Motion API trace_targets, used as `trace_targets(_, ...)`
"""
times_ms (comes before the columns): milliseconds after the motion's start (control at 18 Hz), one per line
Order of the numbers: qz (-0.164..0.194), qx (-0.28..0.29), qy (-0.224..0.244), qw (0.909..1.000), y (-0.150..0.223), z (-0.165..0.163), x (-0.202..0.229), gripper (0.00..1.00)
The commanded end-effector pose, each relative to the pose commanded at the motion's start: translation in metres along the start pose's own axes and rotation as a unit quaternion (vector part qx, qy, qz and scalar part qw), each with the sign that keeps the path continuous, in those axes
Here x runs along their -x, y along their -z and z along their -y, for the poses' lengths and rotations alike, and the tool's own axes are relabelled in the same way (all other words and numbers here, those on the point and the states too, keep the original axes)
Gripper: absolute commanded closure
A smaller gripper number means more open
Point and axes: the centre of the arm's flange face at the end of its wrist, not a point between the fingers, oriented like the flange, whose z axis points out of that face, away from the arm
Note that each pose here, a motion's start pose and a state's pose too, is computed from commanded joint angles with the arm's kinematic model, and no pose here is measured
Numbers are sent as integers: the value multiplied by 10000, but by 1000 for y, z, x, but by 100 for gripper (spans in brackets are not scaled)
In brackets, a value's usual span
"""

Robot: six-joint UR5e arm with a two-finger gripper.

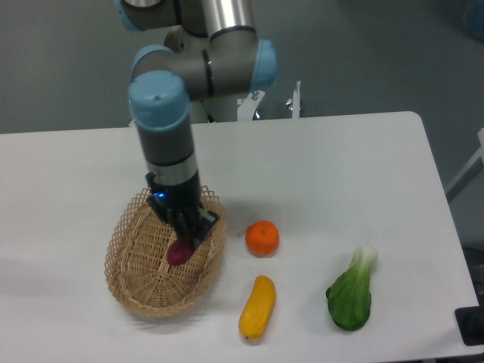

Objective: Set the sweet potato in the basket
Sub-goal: 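Carry the sweet potato over the wicker basket and lower it inside, then open the gripper to release the sweet potato into the basket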

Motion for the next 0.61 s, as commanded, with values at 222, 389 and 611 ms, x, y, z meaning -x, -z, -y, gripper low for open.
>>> trace_targets(222, -200, 210, -476, 9984, -32, 8, -21, 77)
trace_targets(389, -285, 263, -677, 9970, -43, 13, -31, 77)
trace_targets(611, -405, 453, -912, 9940, -64, 13, -50, 76)
